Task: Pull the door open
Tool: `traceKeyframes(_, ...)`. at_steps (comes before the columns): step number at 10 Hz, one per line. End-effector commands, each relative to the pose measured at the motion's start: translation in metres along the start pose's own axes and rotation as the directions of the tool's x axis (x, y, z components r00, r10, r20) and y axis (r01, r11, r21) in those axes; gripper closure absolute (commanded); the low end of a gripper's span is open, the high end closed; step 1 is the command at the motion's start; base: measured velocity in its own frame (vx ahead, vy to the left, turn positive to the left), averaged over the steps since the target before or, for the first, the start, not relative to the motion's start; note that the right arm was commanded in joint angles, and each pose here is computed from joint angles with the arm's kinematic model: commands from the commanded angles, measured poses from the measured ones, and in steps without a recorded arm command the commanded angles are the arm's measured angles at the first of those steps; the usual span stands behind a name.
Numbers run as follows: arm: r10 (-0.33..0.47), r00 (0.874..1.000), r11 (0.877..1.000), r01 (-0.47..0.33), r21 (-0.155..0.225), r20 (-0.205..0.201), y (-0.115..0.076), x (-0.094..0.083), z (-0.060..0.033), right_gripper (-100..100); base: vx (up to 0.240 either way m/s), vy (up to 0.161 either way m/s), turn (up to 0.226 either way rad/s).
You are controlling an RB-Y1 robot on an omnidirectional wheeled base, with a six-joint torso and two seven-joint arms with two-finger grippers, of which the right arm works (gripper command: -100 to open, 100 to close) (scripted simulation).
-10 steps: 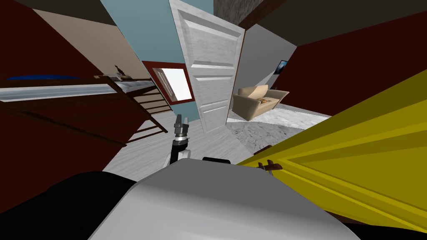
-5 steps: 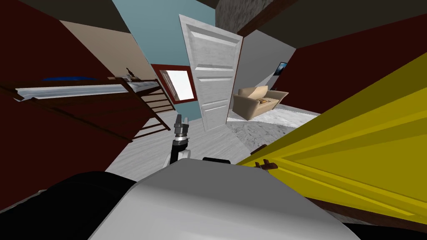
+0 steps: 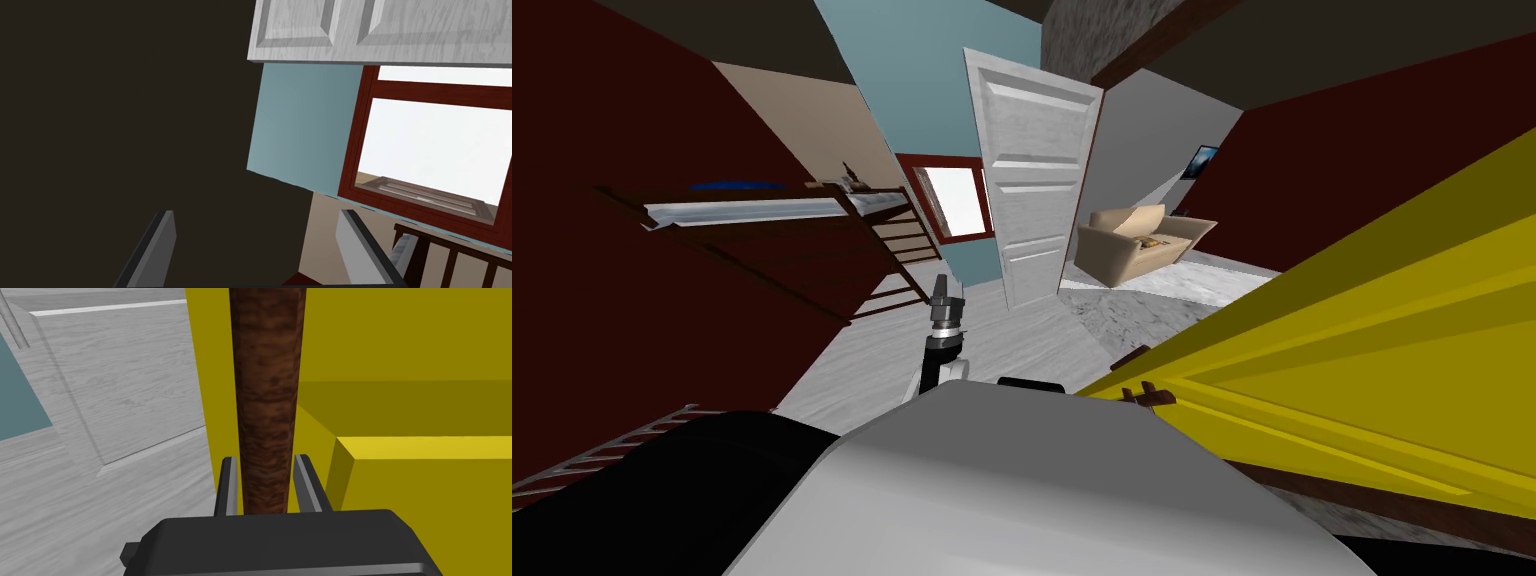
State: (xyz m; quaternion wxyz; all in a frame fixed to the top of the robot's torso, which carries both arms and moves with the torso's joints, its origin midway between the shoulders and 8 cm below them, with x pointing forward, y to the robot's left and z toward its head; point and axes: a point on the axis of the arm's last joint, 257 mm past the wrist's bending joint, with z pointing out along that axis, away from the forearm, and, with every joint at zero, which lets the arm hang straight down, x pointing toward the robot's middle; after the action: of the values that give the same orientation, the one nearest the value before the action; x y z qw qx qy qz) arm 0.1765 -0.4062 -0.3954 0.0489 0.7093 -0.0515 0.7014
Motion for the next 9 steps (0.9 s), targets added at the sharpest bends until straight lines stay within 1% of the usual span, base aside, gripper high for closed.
traceKeyframes(1, -0.002, 1.0, 1.0, 0.002, 0.014, -0.007, 0.001, 0.002, -0.0003, 100, -0.192, -0.026, 0.106)
traceKeyframes(5, -0.003, 1.0, 0.999, 0.003, 0.049, -0.011, -0.001, 0.004, -0.0001, 100, -0.193, -0.001, 0.078)
traceKeyframes(6, -0.002, 1.0, 0.999, 0.002, 0.046, -0.006, -0.002, 0.002, 0.0007, 100, -0.095, -0.001, 0.021)
traceKeyframes(7, -0.002, 1.0, 0.999, 0.002, 0.05, -0.003, 0.0, 0.0, -0.0074, 100, -0.121, -0.013, 0.173)
traceKeyframes(8, -0.002, 1.0, 0.999, 0.003, 0.051, -0.004, 0.001, 0.0, -0.0096, 100, -0.196, -0.028, 0.163)
traceKeyframes(9, -0.003, 1.0, 0.999, 0.003, 0.054, -0.005, 0.003, 0.0, -0.0147, 100, -0.182, 0.0, 0.164)
